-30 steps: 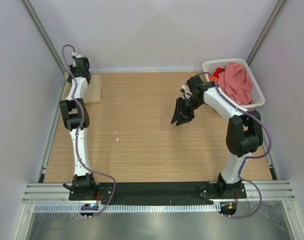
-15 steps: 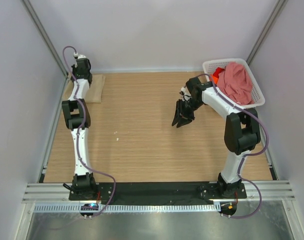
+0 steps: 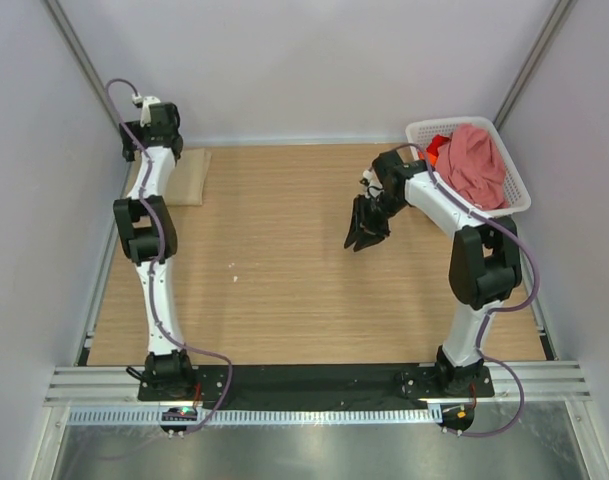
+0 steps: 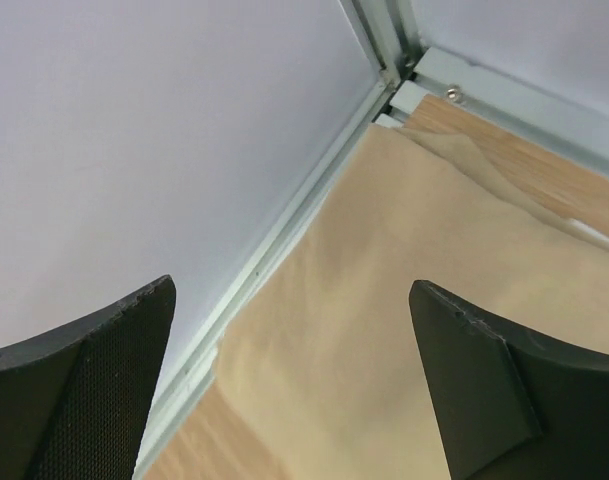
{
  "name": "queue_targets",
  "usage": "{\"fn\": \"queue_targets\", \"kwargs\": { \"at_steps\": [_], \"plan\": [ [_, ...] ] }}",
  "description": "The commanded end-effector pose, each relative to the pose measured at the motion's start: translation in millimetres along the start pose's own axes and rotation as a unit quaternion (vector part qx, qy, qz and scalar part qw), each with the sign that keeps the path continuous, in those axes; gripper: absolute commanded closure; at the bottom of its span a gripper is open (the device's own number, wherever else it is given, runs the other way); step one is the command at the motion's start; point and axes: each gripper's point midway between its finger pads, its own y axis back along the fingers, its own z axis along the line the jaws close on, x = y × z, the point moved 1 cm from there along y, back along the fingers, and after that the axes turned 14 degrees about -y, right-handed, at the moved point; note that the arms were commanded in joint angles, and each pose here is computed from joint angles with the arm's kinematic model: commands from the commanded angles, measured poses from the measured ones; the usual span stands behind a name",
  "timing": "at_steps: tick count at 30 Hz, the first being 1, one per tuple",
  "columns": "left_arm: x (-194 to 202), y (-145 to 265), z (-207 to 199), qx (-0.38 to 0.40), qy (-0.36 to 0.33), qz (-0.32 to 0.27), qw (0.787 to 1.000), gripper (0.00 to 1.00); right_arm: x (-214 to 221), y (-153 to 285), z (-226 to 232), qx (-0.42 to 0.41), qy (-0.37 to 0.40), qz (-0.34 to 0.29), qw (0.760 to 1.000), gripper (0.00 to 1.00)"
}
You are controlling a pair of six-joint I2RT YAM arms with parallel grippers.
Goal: Fold and stack the t-shirts
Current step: Neatly place the folded tshirt to the corner
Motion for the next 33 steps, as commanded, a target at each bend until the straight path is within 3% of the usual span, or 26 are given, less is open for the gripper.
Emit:
{"fn": "queue_targets", "kwargs": {
  "at_steps": [1,3,6,7,9,11,12,14,15,16,17,18,19,21,22,23,24,27,28,29,33],
  "plan": [
    [-69.4,90.6,52.8,0.031,0.141,-0.042,0.989,0.00,-0.9,31.4,17.4,-0.021,0.023,-0.050,0.998,0.63],
    [-72.2,128.8,50.9,0.070,0.144,-0.044,0.986,0.00,3.3,33.5,14.5,-0.019,0.024,-0.056,0.998,0.63],
    [-52.0,194.6,5.8,0.147,0.106,-0.031,0.983,0.00,13.3,45.5,15.7,-0.033,0.034,-0.077,0.996,0.62],
    [-56.7,223.4,20.9,0.164,0.124,-0.040,0.978,0.00,21.8,47.3,10.5,-0.033,0.030,-0.080,0.996,0.62],
    [-25.2,248.6,5.3,0.201,0.101,-0.020,0.974,0.00,28.7,49.5,6.8,-0.039,0.030,-0.094,0.994,0.62],
    [-18.0,296.7,9.3,0.263,0.133,-0.027,0.955,0.00,39.1,53.3,-2.4,-0.043,0.024,-0.118,0.992,0.61],
    [13.1,307.8,-2.2,0.292,0.122,-0.001,0.949,0.00,46.6,46.3,-14.6,-0.037,0.014,-0.116,0.992,0.61],
    [20.9,363.1,3.4,0.369,0.168,-0.013,0.914,0.00,51.5,59.9,-11.3,-0.069,0.018,-0.166,0.984,0.60],
    [59.9,370.4,-10.6,0.385,0.152,0.017,0.910,0.00,59.6,52.2,-24.7,-0.067,0.007,-0.168,0.983,0.59],
    [70.9,396.9,-18.5,0.416,0.145,0.009,0.897,0.00,58.0,53.5,-20.7,-0.089,0.014,-0.190,0.978,0.59],
    [70.8,419.9,-3.1,0.439,0.182,-0.019,0.879,0.00,64.8,64.0,-17.8,-0.114,0.012,-0.214,0.970,0.59],
    [83.6,431.5,-4.8,0.457,0.187,-0.018,0.869,0.00,72.2,48.2,-34.3,-0.108,-0.006,-0.207,0.972,0.59],
    [120.4,432.7,-13.3,0.466,0.178,0.006,0.867,0.00,74.5,45.1,-38.5,-0.115,-0.013,-0.213,0.970,0.57],
    [131.7,460.7,0.1,0.517,0.228,0.003,0.825,0.00,83.6,34.1,-50.3,-0.140,-0.048,-0.220,0.964,0.54],
    [160.6,458.7,-6.7,0.523,0.224,0.028,0.822,0.00,87.1,30.7,-53.8,-0.150,-0.059,-0.223,0.961,0.52],
    [168.3,469.2,-4.8,0.546,0.228,0.032,0.805,0.00,86.5,29.3,-51.6,-0.174,-0.064,-0.232,0.955,0.45],
    [173.0,479.1,11.0,0.559,0.251,0.021,0.790,0.00,92.0,15.1,-66.5,-0.170,-0.096,-0.224,0.955,0.40],
    [195.5,492.3,23.1,0.587,0.267,0.017,0.764,0.00,99.4,13.9,-74.9,-0.197,-0.103,-0.243,0.944,0.22],
    [195.9,500.2,38.1,0.597,0.287,-0.009,0.749,0.00,101.5,18.1,-73.8,-0.213,-0.103,-0.253,0.938,0.17],
    [206.6,499.2,36.7,0.600,0.288,-0.006,0.747,0.00,103.4,17.5,-76.2,-0.216,-0.103,-0.256,0.937,0.10],
    [236.1,513.3,36.8,0.643,0.295,-0.007,0.707,0.00,114.4,5.1,-92.4,-0.212,-0.123,-0.245,0.938,0.02]
  ]
}}
